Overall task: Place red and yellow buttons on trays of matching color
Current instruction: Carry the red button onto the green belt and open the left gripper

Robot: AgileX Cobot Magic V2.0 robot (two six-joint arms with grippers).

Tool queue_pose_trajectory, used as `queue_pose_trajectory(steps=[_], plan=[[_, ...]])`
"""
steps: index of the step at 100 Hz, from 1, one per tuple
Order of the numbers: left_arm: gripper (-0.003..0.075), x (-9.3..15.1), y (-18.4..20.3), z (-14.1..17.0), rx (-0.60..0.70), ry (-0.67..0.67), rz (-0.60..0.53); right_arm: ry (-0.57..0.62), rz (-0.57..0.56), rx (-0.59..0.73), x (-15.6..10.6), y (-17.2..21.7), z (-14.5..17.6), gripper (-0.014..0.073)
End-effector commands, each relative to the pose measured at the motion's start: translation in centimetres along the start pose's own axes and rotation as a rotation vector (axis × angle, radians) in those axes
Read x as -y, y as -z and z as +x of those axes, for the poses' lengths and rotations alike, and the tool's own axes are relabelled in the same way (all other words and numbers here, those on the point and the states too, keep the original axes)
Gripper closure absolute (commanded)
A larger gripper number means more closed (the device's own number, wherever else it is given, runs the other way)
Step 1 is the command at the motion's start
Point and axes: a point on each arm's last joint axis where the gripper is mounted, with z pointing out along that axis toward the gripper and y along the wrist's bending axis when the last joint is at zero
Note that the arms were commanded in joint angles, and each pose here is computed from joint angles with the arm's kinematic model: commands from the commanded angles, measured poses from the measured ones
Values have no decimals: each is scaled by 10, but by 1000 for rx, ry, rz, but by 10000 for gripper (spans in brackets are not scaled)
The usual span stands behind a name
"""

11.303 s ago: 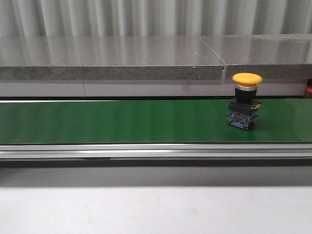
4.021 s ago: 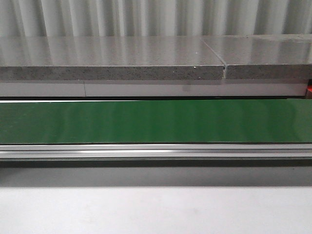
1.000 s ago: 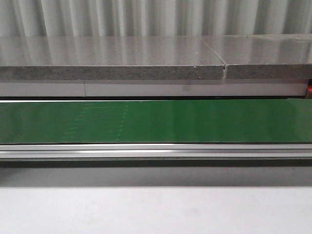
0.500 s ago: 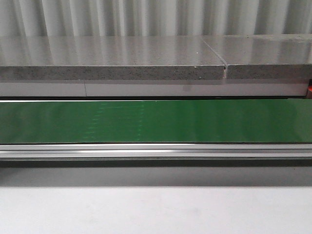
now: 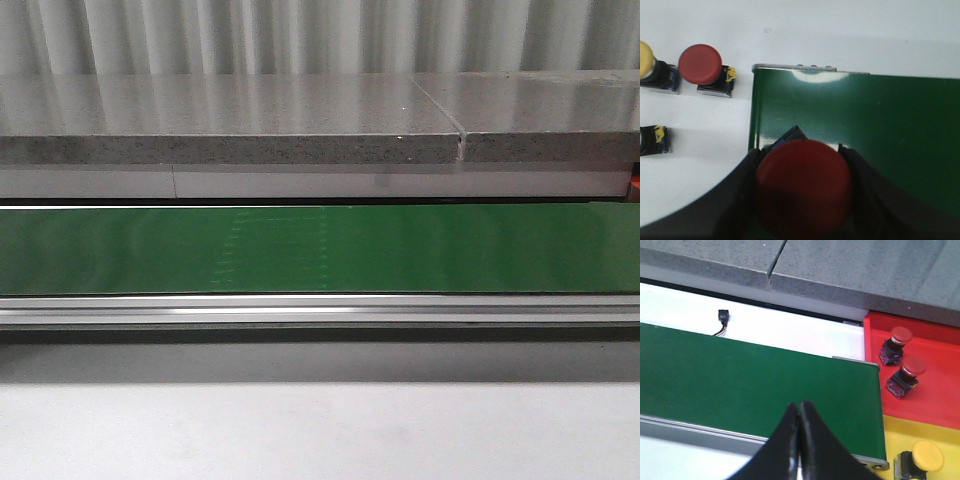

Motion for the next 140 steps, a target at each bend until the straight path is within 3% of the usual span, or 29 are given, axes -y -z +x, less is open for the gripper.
queue_pose_trajectory(steps=[1,15,78,85,92,109,116,120,140], plan=[[740,16,13,-10,71,-80,-4,-2,17,89,2,4,-13,663],[740,26,5,-12,64,-115,11,-2,17,89,2,4,-13,663],[729,20,-36,-9,-42,-98,19,-2,17,89,2,4,-13,663],[673,20,-36,-9,-51,-99,22,-2,17,89,2,4,-13,663],[562,21,-35,-9,-57,-99,24,-2,17,89,2,4,-13,663],[142,21,-33,-10,-59,-100,26,-2,17,89,2,4,-13,663],[26,22,-30,-12,-55,-95,34,-2,17,89,2,4,-13,663],[8,23,-28,-13,-55,-92,41,-2,17,89,2,4,-13,663],[69,32,0,-17,3,-105,59,-2,17,89,2,4,-13,663]])
